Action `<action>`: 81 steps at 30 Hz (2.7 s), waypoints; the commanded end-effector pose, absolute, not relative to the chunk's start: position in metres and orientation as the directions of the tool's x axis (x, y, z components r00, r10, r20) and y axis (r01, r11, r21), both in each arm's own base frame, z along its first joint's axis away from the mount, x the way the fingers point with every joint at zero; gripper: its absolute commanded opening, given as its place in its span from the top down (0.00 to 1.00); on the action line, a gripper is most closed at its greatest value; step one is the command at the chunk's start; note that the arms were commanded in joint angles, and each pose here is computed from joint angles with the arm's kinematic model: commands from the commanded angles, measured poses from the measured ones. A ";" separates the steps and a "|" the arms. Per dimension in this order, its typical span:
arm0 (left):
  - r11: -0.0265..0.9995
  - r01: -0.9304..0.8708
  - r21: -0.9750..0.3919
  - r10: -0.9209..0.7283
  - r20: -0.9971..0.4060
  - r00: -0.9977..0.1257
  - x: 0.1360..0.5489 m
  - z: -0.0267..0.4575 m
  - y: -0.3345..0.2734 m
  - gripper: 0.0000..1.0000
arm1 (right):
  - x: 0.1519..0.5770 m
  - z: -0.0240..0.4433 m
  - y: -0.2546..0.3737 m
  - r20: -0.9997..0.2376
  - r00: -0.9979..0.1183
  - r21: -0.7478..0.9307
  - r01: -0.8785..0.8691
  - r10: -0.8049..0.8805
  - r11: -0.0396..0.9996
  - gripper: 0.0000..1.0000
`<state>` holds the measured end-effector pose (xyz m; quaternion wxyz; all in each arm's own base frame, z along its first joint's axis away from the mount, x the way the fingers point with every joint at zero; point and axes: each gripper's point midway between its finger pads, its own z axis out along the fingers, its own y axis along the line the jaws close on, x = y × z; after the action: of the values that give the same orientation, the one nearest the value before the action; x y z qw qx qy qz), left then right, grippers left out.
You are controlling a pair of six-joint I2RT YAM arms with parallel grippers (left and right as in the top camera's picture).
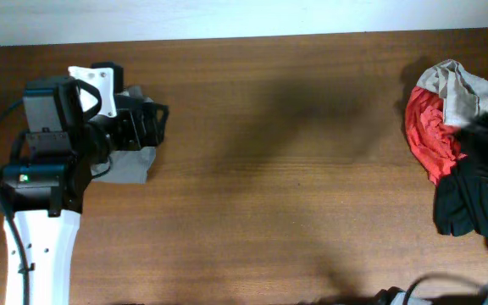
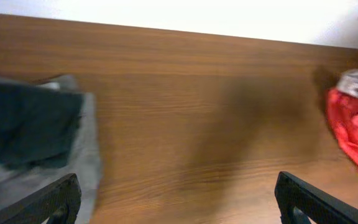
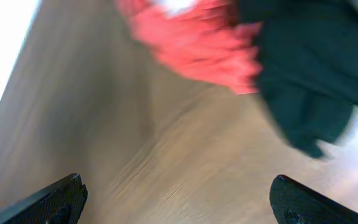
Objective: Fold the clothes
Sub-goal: 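Reach the right gripper into the right pile and grasp the beige shorts, then pull the beige shorts with the right gripper onto the table center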
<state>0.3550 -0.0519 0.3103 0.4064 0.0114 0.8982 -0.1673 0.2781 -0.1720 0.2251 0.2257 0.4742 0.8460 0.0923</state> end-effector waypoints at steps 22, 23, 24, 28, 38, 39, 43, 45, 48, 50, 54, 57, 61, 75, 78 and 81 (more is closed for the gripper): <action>0.965 0.113 -0.235 -0.113 -0.769 -0.629 0.355 0.327 -0.040 0.01 | 0.165 0.094 -0.365 -0.110 0.083 0.284 0.957 0.990 -0.048 0.01; 0.965 0.113 -0.235 -0.113 -0.769 -0.629 0.355 0.327 -0.040 0.01 | 0.163 0.093 -0.367 -0.119 0.086 0.272 0.961 0.989 -0.051 0.01; 0.965 0.114 -0.235 -0.113 -0.769 -0.629 0.355 0.327 -0.040 0.01 | 0.161 0.092 -0.369 -0.126 0.091 0.256 0.965 0.988 -0.056 0.01; 0.965 0.113 -0.235 -0.113 -0.769 -0.629 0.355 0.326 -0.040 0.01 | 0.149 0.083 -0.374 -0.141 0.118 0.187 0.978 0.983 -0.091 0.01; 0.965 0.111 -0.237 -0.113 -0.761 -0.639 0.358 0.322 -0.040 0.01 | 0.183 0.046 -0.389 -0.126 -0.014 0.317 0.947 0.992 0.053 0.01; 0.965 0.110 -0.237 -0.114 -0.760 -0.640 0.358 0.322 -0.040 0.00 | 0.185 0.044 -0.391 -0.130 -0.015 0.326 0.944 0.991 0.057 0.01; 0.965 0.109 -0.238 -0.114 -0.756 -0.644 0.359 0.320 -0.040 0.01 | 0.186 0.034 -0.394 -0.128 -0.018 0.324 0.944 0.992 0.059 0.01; 0.965 0.108 -0.239 -0.115 -0.754 -0.647 0.360 0.319 -0.040 0.01 | 0.186 0.026 -0.393 -0.113 -0.018 0.321 0.946 0.993 0.054 0.00; 0.964 0.109 -0.243 -0.114 -0.748 -0.654 0.362 0.316 -0.041 0.01 | 0.187 0.020 -0.394 -0.104 -0.019 0.327 0.943 0.994 0.052 0.21; 0.962 0.111 -0.250 -0.117 -0.743 -0.659 0.363 0.314 -0.042 0.01 | 0.196 0.024 -0.395 -0.114 -0.035 0.376 0.924 0.993 0.075 0.39; 0.956 0.125 -0.265 -0.116 -0.733 -0.670 0.365 0.310 -0.046 0.01 | 0.228 0.052 -0.393 -0.119 -0.070 0.545 0.829 0.990 0.124 0.70; 0.956 0.122 -0.266 -0.116 -0.727 -0.677 0.368 0.307 -0.046 0.01 | 0.246 0.083 -0.389 -0.138 -0.093 0.636 0.755 0.986 0.160 0.88; 0.956 0.123 -0.266 -0.116 -0.729 -0.675 0.372 0.305 -0.046 0.01 | 0.271 0.146 -0.376 -0.221 -0.136 0.730 0.633 0.966 0.256 0.96; 0.956 0.129 -0.263 -0.116 -0.743 -0.659 0.377 0.308 -0.046 0.01 | 0.380 0.419 -0.157 -0.781 -0.324 0.547 0.056 0.534 0.835 0.96; 0.956 0.129 -0.263 -0.116 -0.743 -0.659 0.377 0.308 -0.046 0.01 | 0.402 0.418 -0.101 -0.814 -0.378 0.477 -0.002 0.441 0.879 0.96; 0.956 0.128 -0.263 -0.116 -0.743 -0.659 0.377 0.308 -0.046 0.01 | 0.419 0.397 -0.059 -0.811 -0.452 0.410 0.015 0.372 0.912 0.96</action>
<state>0.3747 -0.0416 0.2999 0.4053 -0.0024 0.9034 -0.1397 0.4032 -0.0836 0.4110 0.5222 0.1322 0.8101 0.2314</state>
